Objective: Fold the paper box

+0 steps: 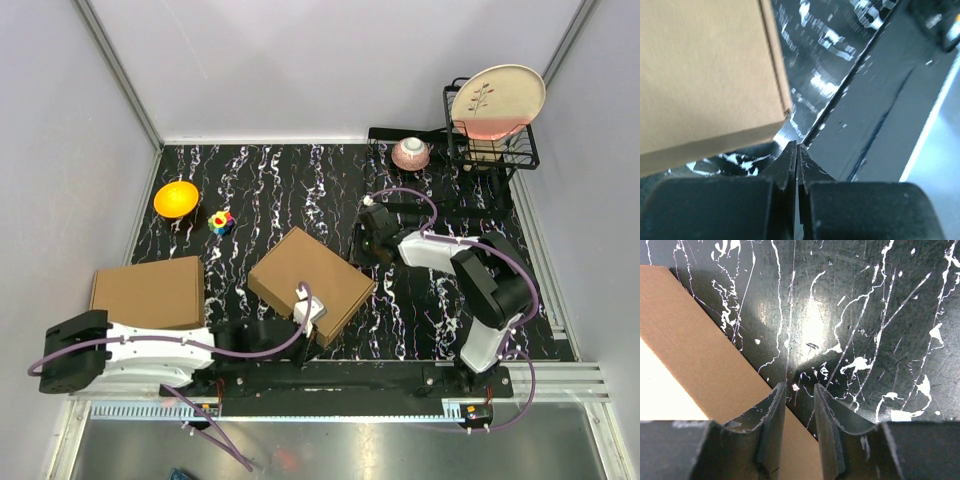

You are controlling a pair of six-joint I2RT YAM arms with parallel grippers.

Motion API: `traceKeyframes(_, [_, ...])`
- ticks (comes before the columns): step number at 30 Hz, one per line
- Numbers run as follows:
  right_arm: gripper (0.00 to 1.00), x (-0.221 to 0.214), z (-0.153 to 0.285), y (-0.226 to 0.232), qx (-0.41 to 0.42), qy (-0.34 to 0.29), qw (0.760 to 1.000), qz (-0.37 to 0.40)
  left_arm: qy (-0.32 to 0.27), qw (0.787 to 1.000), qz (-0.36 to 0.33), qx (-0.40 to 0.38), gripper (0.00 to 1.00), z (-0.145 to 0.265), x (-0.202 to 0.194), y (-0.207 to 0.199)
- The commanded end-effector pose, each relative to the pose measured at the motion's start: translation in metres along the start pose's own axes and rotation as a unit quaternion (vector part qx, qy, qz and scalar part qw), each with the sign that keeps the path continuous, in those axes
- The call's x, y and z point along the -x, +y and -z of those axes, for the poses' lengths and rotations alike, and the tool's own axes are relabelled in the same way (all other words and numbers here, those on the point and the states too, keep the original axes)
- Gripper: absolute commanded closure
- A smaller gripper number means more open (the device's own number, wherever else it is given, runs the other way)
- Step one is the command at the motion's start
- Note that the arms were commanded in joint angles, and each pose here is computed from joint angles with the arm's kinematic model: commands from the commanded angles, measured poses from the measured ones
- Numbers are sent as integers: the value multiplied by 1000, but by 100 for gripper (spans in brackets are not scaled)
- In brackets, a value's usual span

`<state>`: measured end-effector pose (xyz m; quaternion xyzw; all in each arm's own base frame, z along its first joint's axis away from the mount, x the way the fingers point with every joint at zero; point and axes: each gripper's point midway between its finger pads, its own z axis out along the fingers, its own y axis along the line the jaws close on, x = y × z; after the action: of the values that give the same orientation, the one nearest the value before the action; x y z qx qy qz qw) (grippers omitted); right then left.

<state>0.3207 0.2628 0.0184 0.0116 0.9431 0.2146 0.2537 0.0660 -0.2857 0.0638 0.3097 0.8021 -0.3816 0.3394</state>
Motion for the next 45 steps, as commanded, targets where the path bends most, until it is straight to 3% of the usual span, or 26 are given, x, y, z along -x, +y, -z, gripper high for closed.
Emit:
traceKeyframes(1, [64, -61, -5, -44, -75, 109, 991, 11, 97, 995, 4, 18, 100, 1, -30, 1])
traceKeyframes(6, [64, -59, -5, -42, -70, 108, 992, 10, 99, 992, 37, 63, 100, -3, -40, 16])
traceKeyframes(13, [65, -59, -5, -38, -61, 109, 992, 10, -37, 983, 121, 132, 100, -13, -27, 55])
traceKeyframes(21, [68, -68, -3, -34, -51, 117, 992, 7, -55, 985, 97, 134, 100, -31, -19, 55])
traceKeyframes(26, [73, -95, -2, -30, -49, 140, 989, 10, -69, 983, 101, 137, 100, -42, -15, 55])
traceKeyframes(36, [78, -152, 2, -24, -57, 179, 982, 10, -103, 971, 120, 179, 100, -44, -9, 72])
traceKeyframes(45, [79, -168, 5, -20, -56, 183, 982, 0, -146, 961, 112, 205, 100, -40, 6, 84])
